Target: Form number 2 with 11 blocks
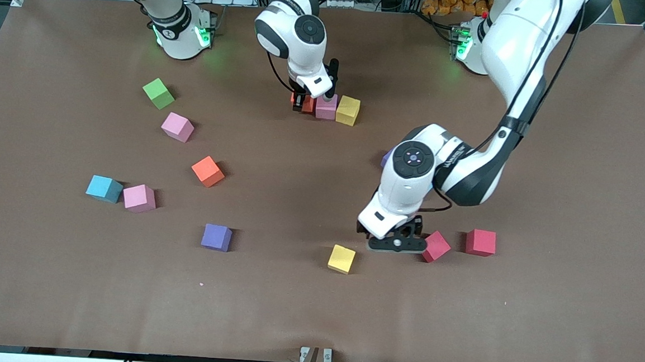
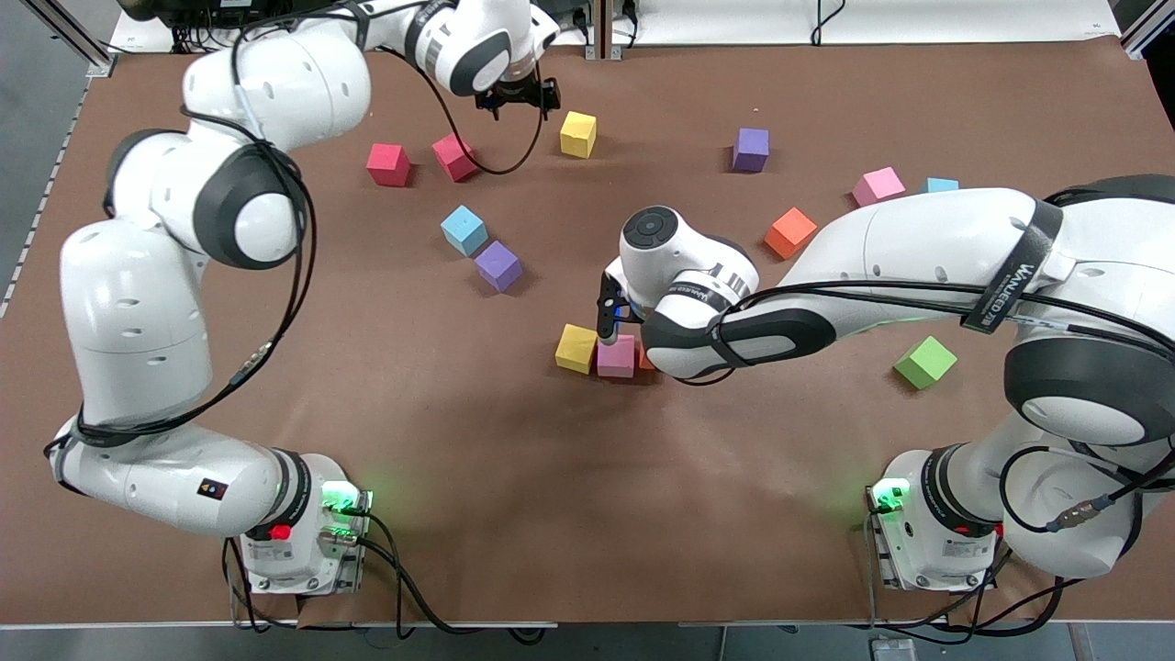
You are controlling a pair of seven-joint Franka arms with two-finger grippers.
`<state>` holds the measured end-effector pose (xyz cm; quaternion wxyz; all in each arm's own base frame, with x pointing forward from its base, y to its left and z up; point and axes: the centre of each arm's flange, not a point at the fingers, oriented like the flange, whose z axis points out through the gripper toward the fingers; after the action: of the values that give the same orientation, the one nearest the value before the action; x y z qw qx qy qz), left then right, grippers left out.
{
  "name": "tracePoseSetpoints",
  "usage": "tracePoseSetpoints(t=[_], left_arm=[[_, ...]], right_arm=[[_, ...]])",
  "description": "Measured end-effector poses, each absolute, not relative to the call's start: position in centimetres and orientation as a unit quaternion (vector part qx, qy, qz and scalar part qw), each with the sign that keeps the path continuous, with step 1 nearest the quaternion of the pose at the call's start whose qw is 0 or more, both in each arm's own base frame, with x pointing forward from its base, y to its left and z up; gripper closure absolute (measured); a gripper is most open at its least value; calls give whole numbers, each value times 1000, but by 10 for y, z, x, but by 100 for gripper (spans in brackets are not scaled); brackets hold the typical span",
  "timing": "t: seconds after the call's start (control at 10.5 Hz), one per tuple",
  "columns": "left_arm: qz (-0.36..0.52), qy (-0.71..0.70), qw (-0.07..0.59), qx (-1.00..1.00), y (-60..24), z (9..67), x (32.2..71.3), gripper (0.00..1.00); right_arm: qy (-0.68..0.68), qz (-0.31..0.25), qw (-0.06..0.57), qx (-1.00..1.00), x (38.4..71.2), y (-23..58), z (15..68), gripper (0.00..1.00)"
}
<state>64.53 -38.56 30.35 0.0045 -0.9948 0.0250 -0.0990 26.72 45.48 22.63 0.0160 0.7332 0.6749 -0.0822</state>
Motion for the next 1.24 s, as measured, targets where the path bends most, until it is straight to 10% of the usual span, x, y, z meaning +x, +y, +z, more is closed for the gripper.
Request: tracePoseSetpoints(t=[1.24], left_arm=[[-161, 80, -71, -981, -426, 226, 682, 0]], right_arm=[[680, -82, 21, 728, 263, 465, 200, 41]])
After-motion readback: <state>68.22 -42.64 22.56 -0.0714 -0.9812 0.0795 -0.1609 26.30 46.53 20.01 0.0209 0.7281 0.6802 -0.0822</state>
